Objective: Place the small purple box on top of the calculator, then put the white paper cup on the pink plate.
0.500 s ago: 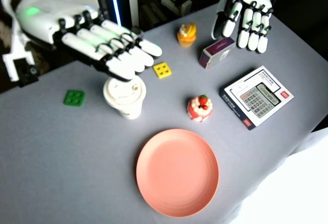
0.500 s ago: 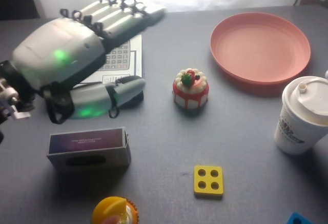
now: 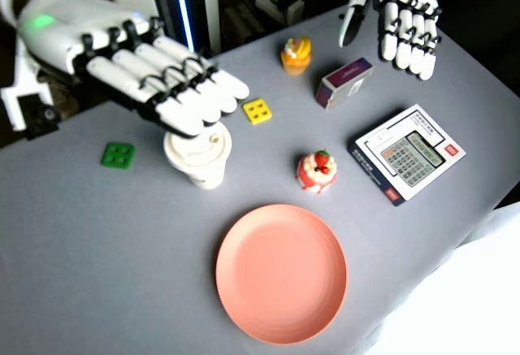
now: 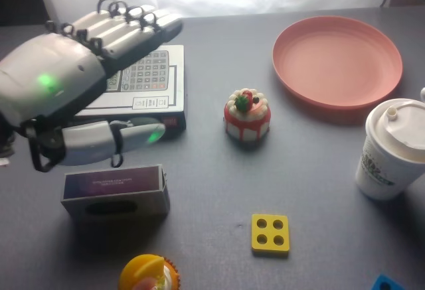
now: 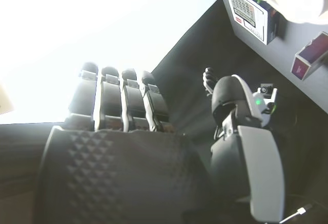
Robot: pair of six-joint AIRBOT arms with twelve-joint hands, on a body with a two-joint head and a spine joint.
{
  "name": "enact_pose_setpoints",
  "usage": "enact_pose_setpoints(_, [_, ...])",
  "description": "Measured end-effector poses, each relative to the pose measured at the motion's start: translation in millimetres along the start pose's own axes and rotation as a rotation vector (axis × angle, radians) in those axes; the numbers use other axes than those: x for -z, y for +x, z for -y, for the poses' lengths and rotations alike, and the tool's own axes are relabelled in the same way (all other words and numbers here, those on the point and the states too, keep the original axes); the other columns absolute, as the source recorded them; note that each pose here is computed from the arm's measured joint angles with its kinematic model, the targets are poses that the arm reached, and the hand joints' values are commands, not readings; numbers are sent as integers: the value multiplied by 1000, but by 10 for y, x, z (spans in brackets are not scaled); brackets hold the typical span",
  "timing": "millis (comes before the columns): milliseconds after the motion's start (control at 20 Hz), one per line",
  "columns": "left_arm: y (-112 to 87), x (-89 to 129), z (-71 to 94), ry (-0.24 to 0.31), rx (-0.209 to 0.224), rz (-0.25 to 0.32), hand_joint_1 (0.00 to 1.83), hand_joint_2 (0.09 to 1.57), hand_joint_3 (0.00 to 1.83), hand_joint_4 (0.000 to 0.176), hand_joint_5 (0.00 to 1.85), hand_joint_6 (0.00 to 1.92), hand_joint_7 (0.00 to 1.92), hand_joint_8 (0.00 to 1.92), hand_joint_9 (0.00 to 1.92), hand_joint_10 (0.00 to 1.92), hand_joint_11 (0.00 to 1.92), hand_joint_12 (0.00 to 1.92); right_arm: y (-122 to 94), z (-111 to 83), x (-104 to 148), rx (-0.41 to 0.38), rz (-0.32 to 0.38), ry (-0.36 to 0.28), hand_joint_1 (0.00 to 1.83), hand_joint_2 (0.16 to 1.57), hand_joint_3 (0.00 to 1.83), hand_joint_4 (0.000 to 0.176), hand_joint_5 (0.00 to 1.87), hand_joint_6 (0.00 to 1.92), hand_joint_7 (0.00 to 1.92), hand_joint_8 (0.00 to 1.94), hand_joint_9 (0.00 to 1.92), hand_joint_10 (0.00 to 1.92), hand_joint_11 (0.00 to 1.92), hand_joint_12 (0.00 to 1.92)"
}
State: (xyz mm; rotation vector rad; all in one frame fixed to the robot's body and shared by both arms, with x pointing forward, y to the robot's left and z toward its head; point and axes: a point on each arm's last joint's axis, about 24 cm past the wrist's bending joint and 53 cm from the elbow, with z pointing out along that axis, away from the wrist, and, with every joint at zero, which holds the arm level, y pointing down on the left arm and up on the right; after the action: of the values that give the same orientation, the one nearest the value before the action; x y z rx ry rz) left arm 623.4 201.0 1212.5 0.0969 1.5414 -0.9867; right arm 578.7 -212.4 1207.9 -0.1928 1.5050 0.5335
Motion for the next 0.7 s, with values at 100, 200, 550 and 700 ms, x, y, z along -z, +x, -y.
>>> enact_pose_setpoints(100, [38, 91, -54, -30, -13, -33, 546, 1055, 0, 0, 131, 3, 147, 5, 93, 9, 0, 718, 24, -14, -5, -3, -3, -4, 216, 1293, 23, 0, 0, 0, 0, 0, 0, 0, 0, 0])
enact_pose_setpoints(200, [175, 161, -123, -60, 5, -82, 567, 1043, 0, 0, 173, 7, 185, 7, 114, 11, 0, 604, 26, -9, -6, -6, -3, -2, 243, 1298, 21, 0, 0, 0, 0, 0, 0, 0, 0, 0])
enact_pose_setpoints(550, [667, 320, -444, -172, 66, -213, 729, 1020, 0, 0, 108, 0, 125, 2, 76, 2, 0, 120, 28, -1, -13, -18, 6, 6, 257, 1302, 13, 0, 0, 0, 0, 0, 0, 0, 0, 0])
enact_pose_setpoints(700, [840, 388, -630, -233, 89, -247, 828, 1033, 2, 0, 71, 0, 79, 0, 35, 0, 0, 2, 21, 1, -13, -19, 10, 6, 265, 1303, 12, 0, 0, 0, 0, 0, 0, 0, 0, 0])
